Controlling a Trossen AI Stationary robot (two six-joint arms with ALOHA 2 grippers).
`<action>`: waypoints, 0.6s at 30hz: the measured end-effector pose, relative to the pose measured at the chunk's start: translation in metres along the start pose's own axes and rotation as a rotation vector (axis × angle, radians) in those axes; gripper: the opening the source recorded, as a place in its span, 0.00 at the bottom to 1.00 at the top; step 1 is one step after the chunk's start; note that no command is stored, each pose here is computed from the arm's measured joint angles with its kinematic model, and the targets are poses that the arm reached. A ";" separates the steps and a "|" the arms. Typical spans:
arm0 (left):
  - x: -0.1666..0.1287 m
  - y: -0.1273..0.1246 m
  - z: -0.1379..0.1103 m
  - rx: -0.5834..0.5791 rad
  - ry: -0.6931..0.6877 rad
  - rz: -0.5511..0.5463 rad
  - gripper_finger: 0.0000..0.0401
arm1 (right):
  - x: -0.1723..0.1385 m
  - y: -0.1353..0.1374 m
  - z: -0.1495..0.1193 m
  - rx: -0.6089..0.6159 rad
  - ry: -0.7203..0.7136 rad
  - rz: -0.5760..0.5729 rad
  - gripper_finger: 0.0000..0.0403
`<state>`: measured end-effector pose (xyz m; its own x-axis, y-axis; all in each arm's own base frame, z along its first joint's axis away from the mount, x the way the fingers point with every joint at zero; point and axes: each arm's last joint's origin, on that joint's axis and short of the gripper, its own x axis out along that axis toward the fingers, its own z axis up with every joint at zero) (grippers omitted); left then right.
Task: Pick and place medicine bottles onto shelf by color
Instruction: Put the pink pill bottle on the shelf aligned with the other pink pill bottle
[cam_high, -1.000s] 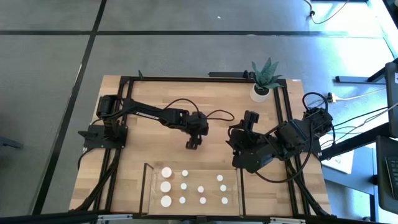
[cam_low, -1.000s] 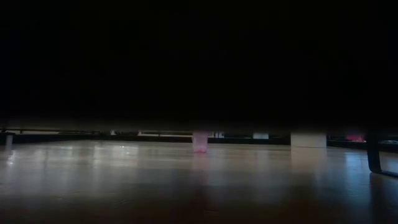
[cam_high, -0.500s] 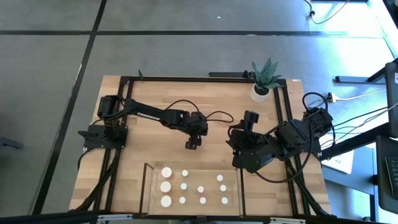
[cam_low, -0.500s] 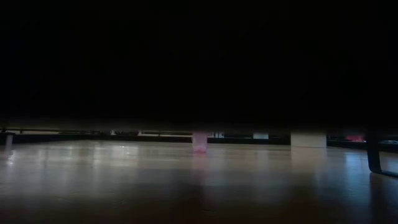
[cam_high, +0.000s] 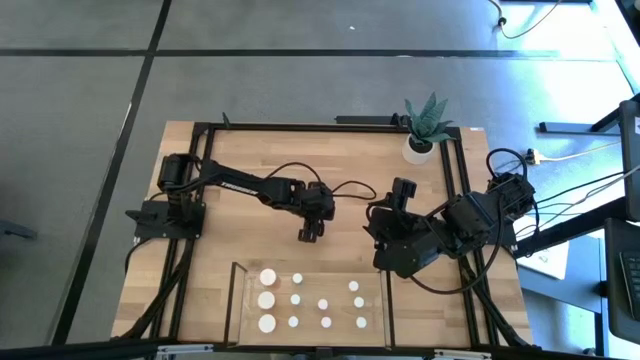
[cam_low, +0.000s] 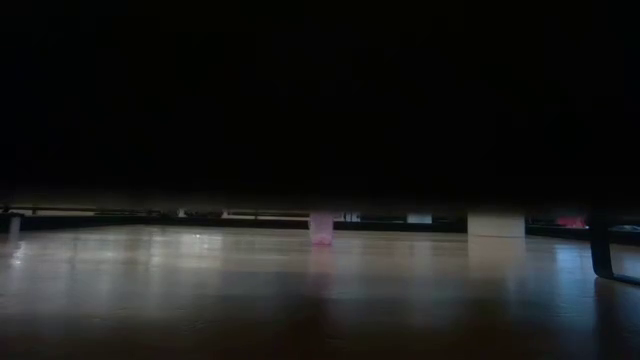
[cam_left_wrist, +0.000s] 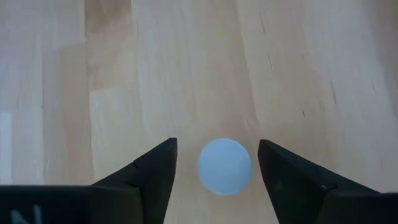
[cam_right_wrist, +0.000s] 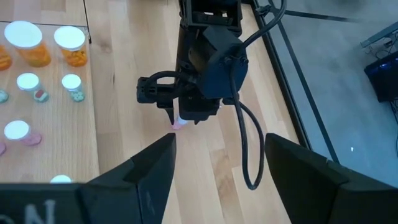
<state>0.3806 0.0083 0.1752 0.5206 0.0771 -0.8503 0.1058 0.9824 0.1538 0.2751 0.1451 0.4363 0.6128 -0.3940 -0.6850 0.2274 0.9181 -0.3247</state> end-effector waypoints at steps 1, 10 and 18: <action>0.000 0.000 0.000 0.000 0.001 0.000 0.53 | 0.000 0.000 0.000 0.000 0.000 0.000 0.61; 0.000 0.000 0.000 0.000 0.004 -0.001 0.41 | 0.000 0.000 0.000 -0.002 0.000 0.000 0.61; 0.000 0.000 0.000 0.001 0.004 0.000 0.28 | 0.000 0.000 0.000 -0.002 0.000 0.000 0.61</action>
<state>0.3803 0.0084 0.1750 0.5171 0.0776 -0.8524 0.1065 0.9823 0.1540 0.2751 0.1451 0.4363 0.6127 -0.3941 -0.6851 0.2258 0.9180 -0.3261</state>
